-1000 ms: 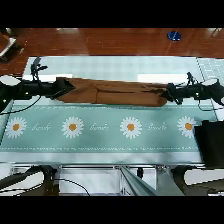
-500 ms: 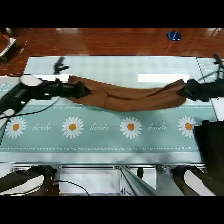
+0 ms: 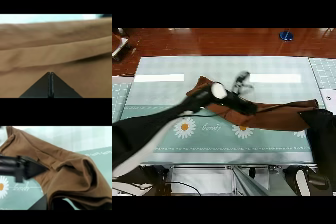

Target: Fold the shirts.

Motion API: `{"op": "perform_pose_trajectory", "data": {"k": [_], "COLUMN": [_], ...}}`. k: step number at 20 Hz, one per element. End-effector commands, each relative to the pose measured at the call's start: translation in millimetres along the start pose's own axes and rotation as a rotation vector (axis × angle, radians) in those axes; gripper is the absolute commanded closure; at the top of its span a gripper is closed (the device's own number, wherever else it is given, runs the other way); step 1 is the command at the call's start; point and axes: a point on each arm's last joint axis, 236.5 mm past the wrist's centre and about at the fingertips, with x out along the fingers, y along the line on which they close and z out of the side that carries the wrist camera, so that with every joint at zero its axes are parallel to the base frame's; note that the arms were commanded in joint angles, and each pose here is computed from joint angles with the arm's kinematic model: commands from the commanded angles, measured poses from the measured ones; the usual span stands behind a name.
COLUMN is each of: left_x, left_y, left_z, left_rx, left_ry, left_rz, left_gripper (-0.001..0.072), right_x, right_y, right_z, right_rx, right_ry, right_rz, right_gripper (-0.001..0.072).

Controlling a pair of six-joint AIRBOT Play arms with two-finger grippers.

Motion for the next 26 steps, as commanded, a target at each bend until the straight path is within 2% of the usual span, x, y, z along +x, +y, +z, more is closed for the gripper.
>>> {"op": "perform_pose_trajectory", "data": {"k": [1, 5, 8, 11, 14, 19, 22, 26], "left_x": [66, 75, 35, -52, -159, -290, -306, -287], "left_y": [-51, -73, -48, -6, 55, 111, 130, 137], "left_z": [-59, -89, -50, 13, 39, -12, -59, -99], "left_rx": [0.036, 0.079, 0.034, -0.001, -0.061, -0.158, -0.238, -0.295], "left_ry": [0.216, 0.304, 0.267, 0.129, -0.065, -0.379, -0.462, -0.438], "left_rz": [-0.074, -0.124, -0.123, -0.104, 0.035, 0.22, 0.277, 0.271], "left_gripper": [0.0679, 0.0679, 0.0679, 0.0679, 0.0679, 0.0679, 0.0679, 0.0679], "right_x": [-7, -2, 4, 11, 41, 150, 222, 298], "right_y": [13, 13, 32, 46, 73, 132, 159, 176], "right_z": [-8, -5, 13, 41, 54, 40, 22, 8], "right_rx": [0.003, 0.006, -0.01, -0.015, -0.059, -0.175, -0.22, -0.215], "right_ry": [-0.009, 0.022, 0.06, 0.084, 0.153, 0.321, 0.437, 0.516], "right_rz": [0.038, 0.049, 0.144, 0.218, 0.3, 0.354, 0.357, 0.351], "right_gripper": [0.069, 0.069, 0.069, 0.0689, 0.069, 0.0689, 0.0689, 0.0689]}}
